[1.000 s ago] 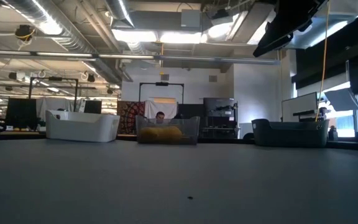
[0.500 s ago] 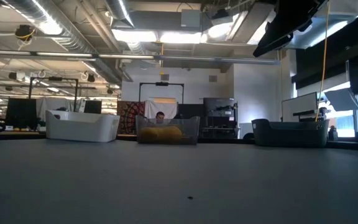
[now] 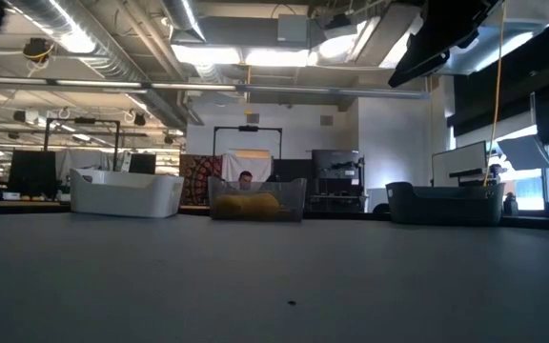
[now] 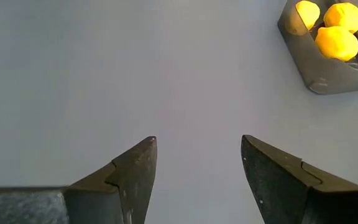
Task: Sort produce into baskets
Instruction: Put the lemon into the black transparent bin
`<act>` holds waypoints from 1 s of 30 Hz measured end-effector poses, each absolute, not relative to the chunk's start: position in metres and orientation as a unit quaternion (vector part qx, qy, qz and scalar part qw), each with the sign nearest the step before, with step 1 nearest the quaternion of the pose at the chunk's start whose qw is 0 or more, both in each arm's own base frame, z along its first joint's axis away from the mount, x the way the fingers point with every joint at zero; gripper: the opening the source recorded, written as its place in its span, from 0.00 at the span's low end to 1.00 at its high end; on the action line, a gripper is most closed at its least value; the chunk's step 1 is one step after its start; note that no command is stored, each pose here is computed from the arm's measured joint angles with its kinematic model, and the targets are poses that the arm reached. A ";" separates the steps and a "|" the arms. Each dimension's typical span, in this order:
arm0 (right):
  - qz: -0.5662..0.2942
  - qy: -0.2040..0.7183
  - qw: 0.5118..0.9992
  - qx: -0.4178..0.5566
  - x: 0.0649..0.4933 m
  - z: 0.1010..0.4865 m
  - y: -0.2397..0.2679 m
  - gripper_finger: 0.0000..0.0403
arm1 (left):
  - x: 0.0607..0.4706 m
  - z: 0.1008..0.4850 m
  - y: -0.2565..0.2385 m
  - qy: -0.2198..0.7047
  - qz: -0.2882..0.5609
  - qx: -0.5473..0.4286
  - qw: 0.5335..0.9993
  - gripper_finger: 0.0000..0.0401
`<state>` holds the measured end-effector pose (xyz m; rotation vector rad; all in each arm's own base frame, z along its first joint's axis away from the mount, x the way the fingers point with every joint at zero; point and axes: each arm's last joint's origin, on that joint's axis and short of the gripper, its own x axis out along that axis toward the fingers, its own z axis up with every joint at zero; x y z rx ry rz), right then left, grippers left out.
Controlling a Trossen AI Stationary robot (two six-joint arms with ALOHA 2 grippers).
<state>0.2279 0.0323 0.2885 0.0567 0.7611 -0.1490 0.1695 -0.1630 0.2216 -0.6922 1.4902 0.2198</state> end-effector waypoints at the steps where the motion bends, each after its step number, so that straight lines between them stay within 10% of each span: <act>1: -0.073 0.371 0.925 0.028 0.228 0.289 0.032 0.58 | 0.171 0.224 -0.158 0.654 0.101 -0.307 0.684 0.46; 30: -0.077 0.370 0.926 0.026 0.228 0.289 0.032 0.58 | 0.226 0.251 -0.027 0.444 0.252 -0.096 0.855 0.47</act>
